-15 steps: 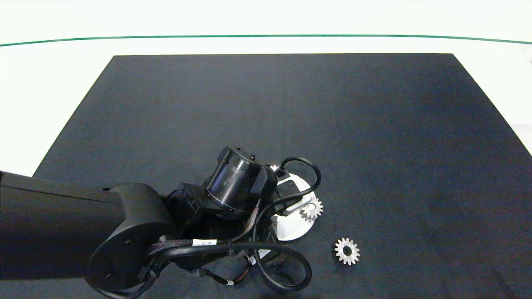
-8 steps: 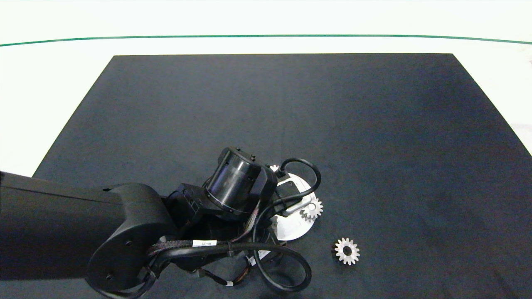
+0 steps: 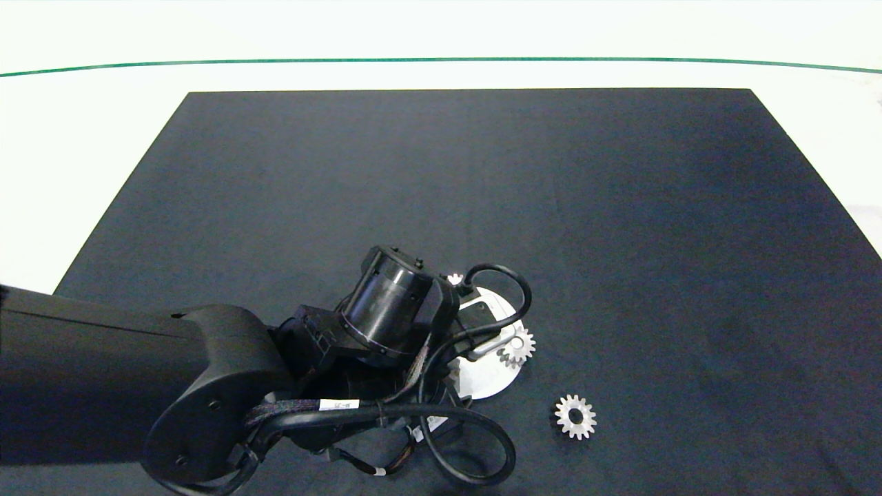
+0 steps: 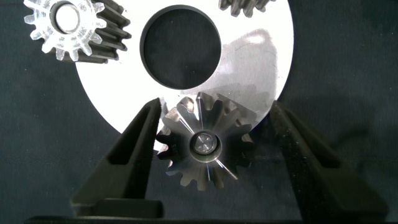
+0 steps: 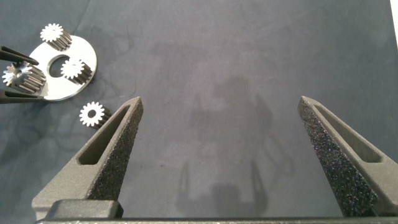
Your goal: Remove an incorrectly installed larger gear and replace it with the correct smaller gear
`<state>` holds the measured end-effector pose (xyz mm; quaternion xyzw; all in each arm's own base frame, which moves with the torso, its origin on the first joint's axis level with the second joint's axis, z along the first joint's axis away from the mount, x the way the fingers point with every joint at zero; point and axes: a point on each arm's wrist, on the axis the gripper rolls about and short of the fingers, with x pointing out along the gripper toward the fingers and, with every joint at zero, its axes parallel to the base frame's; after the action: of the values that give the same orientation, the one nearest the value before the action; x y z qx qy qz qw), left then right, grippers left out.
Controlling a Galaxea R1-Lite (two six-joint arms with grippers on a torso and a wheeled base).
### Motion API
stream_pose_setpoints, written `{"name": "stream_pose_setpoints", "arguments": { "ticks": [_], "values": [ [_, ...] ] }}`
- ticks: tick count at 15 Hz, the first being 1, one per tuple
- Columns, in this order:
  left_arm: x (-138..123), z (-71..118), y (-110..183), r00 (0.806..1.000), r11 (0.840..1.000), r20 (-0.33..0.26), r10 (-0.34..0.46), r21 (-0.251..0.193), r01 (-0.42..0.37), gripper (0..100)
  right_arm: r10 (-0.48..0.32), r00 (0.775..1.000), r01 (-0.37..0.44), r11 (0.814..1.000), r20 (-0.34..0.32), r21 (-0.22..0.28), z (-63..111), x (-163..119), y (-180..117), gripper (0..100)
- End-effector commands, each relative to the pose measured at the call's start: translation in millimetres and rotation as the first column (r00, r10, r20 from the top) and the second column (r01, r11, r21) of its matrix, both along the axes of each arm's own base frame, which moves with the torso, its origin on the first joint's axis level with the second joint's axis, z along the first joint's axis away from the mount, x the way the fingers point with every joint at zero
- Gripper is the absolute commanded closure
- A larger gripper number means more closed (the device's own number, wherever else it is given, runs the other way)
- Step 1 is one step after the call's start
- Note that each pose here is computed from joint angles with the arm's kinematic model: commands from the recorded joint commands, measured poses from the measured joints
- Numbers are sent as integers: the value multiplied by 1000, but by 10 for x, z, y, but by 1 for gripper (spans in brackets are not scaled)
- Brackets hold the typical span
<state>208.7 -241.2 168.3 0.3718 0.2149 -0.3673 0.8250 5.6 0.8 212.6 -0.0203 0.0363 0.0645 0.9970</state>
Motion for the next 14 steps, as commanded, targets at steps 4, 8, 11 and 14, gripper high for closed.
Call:
{"name": "stream_pose_setpoints", "arguments": {
  "ticks": [4,8,11,14],
  "values": [
    [-1,-6,12,1000,1000,1,1,4,-1,43,1,1000,-1,1000,0,0,0,-1,0,0],
    [-6,-22,18,1000,1000,-2,0,11,0,52,3,1000,-3,1000,-2,-1,-4,0,0,0],
    [-5,-27,16,1000,1000,-3,0,12,1,58,3,1000,-3,1000,0,0,0,-1,0,0],
    [-1,-24,11,1000,1000,-2,0,11,0,63,3,1000,-3,1000,0,0,0,-1,0,0]
  ]
}}
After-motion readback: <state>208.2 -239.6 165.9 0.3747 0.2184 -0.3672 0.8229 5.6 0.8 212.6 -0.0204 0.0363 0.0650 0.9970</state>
